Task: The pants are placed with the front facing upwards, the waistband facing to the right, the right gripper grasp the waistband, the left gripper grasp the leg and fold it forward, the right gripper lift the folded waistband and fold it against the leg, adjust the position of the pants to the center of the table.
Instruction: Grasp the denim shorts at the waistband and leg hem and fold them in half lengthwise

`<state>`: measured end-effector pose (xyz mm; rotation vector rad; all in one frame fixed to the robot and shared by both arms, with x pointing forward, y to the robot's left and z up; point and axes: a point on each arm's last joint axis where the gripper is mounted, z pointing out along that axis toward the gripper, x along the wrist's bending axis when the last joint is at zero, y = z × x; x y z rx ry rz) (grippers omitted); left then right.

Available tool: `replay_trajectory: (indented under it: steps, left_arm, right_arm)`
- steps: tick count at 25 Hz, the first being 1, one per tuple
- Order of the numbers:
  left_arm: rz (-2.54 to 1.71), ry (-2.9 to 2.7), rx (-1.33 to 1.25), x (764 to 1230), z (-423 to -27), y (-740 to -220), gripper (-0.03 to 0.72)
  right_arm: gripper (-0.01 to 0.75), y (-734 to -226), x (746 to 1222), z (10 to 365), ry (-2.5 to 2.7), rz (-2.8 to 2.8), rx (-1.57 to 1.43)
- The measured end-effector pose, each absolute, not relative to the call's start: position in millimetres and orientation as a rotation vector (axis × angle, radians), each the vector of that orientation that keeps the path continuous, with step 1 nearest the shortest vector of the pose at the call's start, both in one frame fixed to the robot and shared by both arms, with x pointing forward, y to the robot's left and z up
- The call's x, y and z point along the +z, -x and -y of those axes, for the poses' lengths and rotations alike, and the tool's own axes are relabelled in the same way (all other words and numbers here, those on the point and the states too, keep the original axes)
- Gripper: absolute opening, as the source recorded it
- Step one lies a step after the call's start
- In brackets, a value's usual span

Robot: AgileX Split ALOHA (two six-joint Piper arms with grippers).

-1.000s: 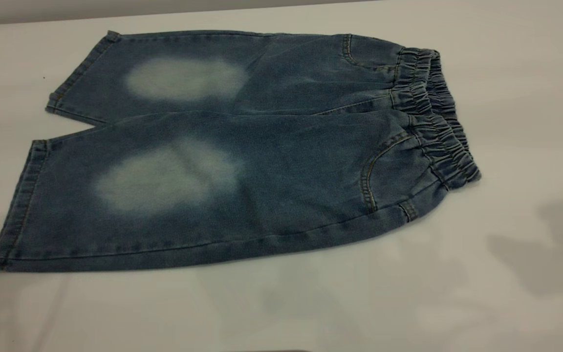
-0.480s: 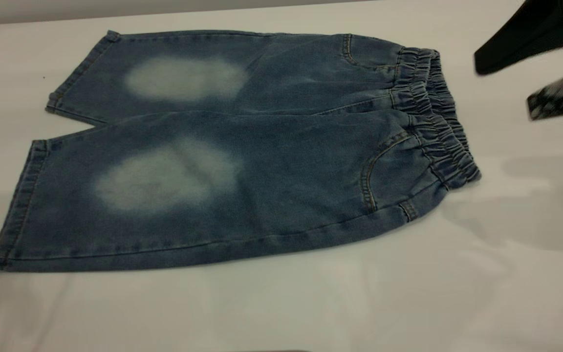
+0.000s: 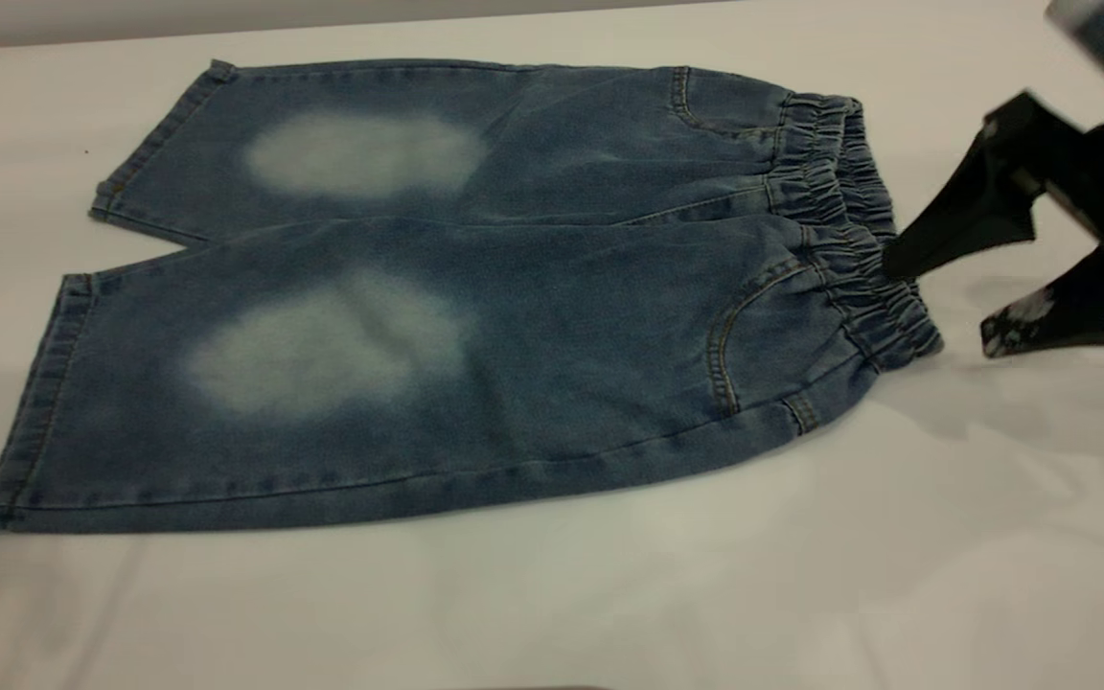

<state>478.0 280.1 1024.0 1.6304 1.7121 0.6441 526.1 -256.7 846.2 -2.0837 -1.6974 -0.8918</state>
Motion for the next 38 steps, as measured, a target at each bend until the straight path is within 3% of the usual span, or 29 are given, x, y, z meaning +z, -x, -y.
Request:
replay_trajectory:
  steps: [23,38]
  left_arm:
    - [-1.715,-1.635,0.638,1023.6,-279.9,-477.7,0.552]
    - [-1.717,-1.633,0.636,1023.5,-279.9,-477.6,0.552]
  right_arm:
    - [0.591,-538.5,814.6,261.1,2.170,1.668,-0.915]
    - [0.571,-543.2,797.5,246.1,1.967,1.518,-1.110]
